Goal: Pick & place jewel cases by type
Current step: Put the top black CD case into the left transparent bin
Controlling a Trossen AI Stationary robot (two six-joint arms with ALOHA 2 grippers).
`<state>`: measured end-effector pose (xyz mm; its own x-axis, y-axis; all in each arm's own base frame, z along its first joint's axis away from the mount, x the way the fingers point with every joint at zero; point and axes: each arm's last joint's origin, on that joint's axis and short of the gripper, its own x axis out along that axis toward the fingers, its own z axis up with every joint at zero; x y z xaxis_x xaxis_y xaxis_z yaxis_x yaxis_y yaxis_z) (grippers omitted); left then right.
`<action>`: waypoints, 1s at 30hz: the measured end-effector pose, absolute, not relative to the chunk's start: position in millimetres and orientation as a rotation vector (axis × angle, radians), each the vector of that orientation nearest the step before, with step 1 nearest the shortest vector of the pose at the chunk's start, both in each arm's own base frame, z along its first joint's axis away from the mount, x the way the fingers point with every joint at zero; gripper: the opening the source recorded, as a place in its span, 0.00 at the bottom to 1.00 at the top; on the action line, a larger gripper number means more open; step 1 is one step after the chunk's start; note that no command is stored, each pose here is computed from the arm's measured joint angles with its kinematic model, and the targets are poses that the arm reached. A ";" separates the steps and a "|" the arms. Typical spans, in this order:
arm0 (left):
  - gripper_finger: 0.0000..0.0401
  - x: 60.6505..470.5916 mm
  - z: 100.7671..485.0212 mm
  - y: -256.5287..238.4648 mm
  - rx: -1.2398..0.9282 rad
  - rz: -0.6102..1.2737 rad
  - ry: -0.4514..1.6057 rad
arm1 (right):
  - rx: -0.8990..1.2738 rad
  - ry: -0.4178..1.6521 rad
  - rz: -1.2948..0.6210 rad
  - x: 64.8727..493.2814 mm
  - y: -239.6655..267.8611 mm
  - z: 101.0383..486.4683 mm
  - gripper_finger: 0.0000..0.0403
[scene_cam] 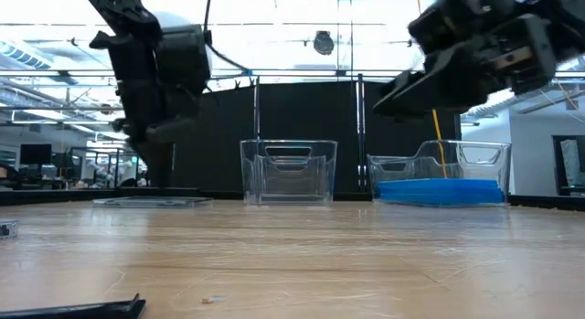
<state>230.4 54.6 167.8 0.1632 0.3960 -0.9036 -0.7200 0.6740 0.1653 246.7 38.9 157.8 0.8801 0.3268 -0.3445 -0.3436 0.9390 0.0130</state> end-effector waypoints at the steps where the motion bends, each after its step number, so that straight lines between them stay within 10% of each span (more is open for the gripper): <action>1: 0.17 228.8 165.3 56.0 -0.356 0.825 1.169 | -0.050 0.307 0.349 241.6 38.3 157.9 0.32; 30: 0.07 246.7 126.3 47.0 -0.501 0.696 1.336 | -0.058 0.132 0.368 214.5 39.6 162.9 0.32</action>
<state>246.7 47.0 126.3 0.0846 0.1679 -0.9822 -0.7083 0.7034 0.0592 214.5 39.6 162.9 0.9245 0.3551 -0.1387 -0.3627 0.9313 -0.0326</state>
